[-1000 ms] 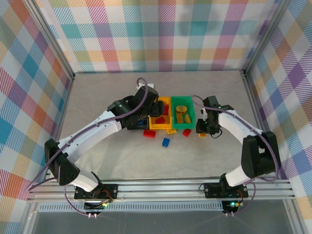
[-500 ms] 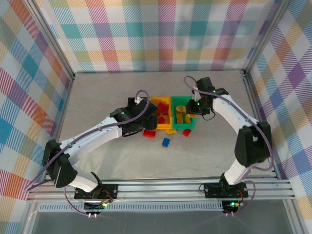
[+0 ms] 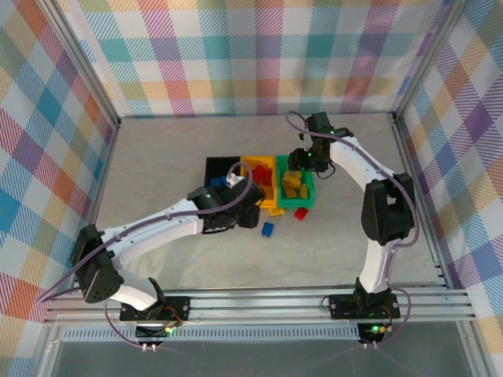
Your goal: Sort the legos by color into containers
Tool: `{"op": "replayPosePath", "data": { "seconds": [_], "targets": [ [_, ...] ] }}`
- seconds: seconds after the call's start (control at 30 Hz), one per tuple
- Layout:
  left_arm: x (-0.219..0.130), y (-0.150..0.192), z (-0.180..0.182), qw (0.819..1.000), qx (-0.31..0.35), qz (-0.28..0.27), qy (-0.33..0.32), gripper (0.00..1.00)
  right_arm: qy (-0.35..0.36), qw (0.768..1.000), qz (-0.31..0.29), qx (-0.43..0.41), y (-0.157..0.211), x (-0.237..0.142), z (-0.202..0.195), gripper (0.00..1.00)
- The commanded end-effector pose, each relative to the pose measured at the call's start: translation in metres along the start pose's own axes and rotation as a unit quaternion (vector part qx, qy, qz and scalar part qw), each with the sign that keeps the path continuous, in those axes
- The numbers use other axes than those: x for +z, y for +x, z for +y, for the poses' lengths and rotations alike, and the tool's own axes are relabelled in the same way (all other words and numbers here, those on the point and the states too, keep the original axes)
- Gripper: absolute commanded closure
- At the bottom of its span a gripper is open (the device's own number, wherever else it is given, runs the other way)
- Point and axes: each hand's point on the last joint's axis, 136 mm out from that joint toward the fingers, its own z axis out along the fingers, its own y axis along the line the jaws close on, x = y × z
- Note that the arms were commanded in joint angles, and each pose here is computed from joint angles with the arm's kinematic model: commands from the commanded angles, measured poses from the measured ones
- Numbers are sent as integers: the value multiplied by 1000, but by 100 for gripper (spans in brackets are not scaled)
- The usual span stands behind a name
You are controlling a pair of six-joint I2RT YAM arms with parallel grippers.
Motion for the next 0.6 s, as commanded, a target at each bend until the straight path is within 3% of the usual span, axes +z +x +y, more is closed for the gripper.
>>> {"op": "replayPosePath", "data": {
  "seconds": [0.0, 0.23, 0.33, 0.57],
  "targets": [
    [21, 19, -24, 999, 9, 28, 14, 36, -5, 1000, -28, -11, 8, -43, 7, 35],
    [58, 37, -50, 997, 44, 70, 5, 36, -7, 998, -62, 17, 48, -90, 0, 31],
    [71, 41, -59, 995, 59, 82, 12, 36, -44, 996, -67, 38, 75, -93, 5, 29],
    [93, 39, -74, 993, 78, 91, 18, 34, -36, 995, -59, 72, 122, -93, -9, 27]
  ]
}}
